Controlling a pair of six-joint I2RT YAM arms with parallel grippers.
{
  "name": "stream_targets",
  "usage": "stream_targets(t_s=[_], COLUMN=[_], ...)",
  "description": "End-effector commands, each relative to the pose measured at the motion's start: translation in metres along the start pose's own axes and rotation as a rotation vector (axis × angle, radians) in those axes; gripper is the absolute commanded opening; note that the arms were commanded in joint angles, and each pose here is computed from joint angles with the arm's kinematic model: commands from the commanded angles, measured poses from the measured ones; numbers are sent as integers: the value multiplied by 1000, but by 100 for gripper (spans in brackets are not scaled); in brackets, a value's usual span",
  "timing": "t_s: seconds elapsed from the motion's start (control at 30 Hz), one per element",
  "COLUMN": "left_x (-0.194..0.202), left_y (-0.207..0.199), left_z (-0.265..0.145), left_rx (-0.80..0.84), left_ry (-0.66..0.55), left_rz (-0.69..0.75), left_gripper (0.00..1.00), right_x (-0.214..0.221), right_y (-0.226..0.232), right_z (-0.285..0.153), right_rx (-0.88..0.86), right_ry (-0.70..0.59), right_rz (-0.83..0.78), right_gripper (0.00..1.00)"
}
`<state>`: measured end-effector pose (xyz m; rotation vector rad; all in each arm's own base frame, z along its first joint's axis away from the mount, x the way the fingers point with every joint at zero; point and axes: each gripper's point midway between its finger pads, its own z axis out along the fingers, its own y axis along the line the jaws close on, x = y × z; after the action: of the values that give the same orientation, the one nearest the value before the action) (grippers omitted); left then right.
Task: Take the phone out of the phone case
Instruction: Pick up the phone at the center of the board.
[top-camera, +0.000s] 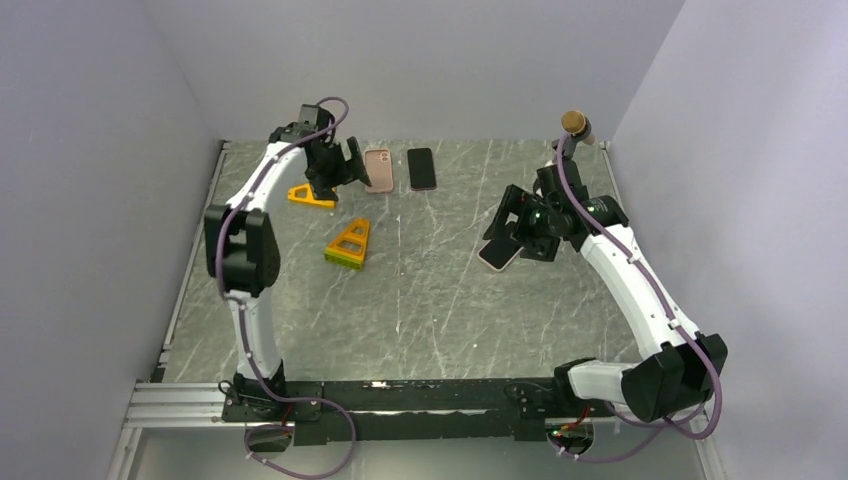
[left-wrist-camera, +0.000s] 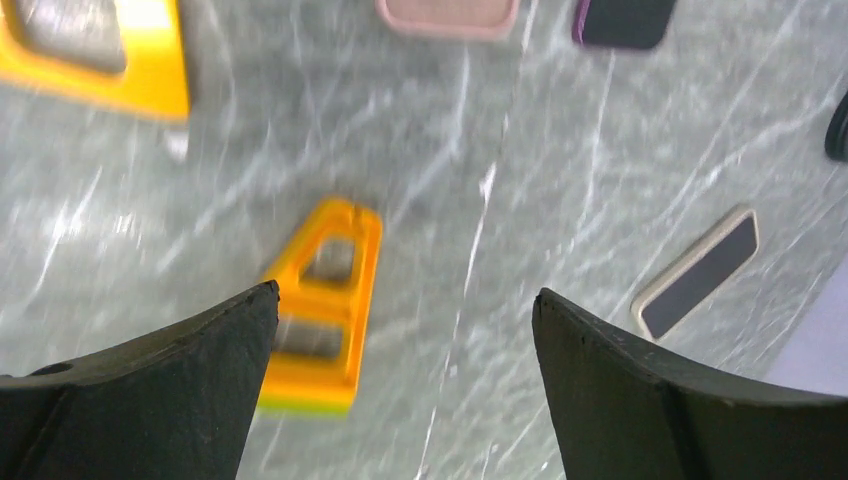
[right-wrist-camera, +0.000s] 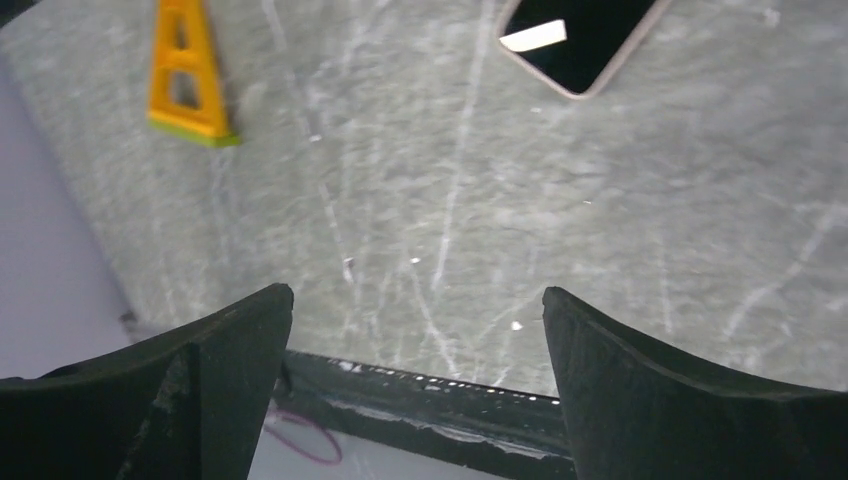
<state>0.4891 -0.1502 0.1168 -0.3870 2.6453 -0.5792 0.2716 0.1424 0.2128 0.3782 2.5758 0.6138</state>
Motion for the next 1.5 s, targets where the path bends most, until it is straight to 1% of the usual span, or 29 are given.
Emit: stream_targets(t_s=[0.0,0.03,0.1,0.17,0.23,0.3,0.37,0.47,0.57,0.63,0.73,0.83,0.93,1.03,1.13,1.27,1.47], left_x=[40,53,87,128,170,206,235,263,257,246,234,222,201,176,160,155,149], left_y=[-13,-18,-26,-33,-29,-23,-13,-10,-21,-25,-31,-38,-56,-67,-71,-70,-57], left_z=[-87,-100,-117,-130,-139,-146,-151,-160,-175,-182,-188,-193,-209,-228,-238,-240,-244], left_rx=[-91,-78,-30,37,59,60,70,174,256,243,203,178,209,187,143,116,56], left_ry=[-61,-66,-45,-5,24,15,4,0,-72,-105,-96,-109,-196,-288,-325,-332,-364], left_rz=[155,182,237,279,299,325,320,270,320,368,454,489,535,607,656,691,717], left_gripper=[100,99,99,99,100,99,99,99,99,100,99,99,99,99,100,100,99], right_x=[-2,-4,-2,-5,-11,-18,-22,-24,-27,-27,-29,-33,-35,-34,-36,-32,-20], right_y=[-39,-47,-60,-69,-75,-79,-85,-89,-90,-95,-100,-103,-105,-110,-110,-126,-136], right_z=[6,12,26,43,58,73,89,113,130,137,141,150,158,168,177,184,189], right_rx=[190,232,285,325,343,355,374,403,411,414,415,382,389,419,422,545,629], right_ry=[-86,-100,-87,-87,-106,-119,-116,-77,-49,-64,-95,-119,-110,-78,-69,-25,18], right_rz=[153,181,211,220,229,246,273,316,311,309,298,266,249,262,274,320,389], right_gripper=[100,100,100,100,100,100,100,100,100,100,100,100,100,100,100,100,98])
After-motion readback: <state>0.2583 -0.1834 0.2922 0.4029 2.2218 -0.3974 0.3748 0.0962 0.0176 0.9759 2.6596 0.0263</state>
